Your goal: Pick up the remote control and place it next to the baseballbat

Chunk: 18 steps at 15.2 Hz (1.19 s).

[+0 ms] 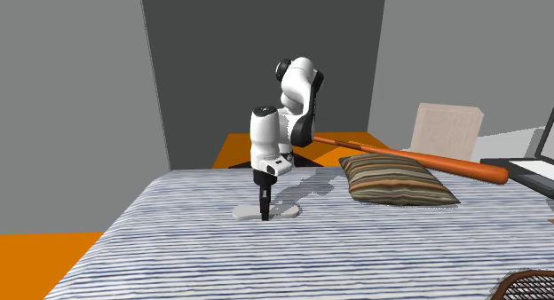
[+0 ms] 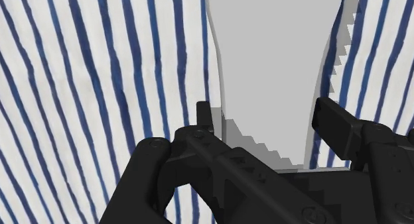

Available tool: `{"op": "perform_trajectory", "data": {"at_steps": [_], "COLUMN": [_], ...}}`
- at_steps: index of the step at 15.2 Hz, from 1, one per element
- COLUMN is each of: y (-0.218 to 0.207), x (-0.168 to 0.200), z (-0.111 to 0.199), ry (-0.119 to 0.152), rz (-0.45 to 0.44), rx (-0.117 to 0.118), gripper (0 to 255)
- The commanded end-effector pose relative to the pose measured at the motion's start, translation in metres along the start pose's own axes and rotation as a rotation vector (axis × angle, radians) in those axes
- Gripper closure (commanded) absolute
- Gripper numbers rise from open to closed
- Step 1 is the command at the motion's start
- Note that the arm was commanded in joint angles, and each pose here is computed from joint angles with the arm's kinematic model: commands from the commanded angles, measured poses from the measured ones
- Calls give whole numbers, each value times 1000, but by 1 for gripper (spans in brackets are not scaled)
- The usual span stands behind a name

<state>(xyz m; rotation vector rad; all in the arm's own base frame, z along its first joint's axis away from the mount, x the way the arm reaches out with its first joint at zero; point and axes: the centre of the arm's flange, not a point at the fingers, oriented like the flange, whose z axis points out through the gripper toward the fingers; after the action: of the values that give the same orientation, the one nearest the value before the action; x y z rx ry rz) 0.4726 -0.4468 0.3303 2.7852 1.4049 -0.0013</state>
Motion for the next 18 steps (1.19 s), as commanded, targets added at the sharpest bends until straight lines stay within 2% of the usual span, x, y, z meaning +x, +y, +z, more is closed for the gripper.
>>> {"op": "perform_trajectory", "data": {"at_steps": [1, 18], "y": [0, 2], "x": [0, -1], "z": [-5, -95], "ry": [0, 0], "rz": [0, 0], "rx": [0, 0], "gripper": [255, 255]}}
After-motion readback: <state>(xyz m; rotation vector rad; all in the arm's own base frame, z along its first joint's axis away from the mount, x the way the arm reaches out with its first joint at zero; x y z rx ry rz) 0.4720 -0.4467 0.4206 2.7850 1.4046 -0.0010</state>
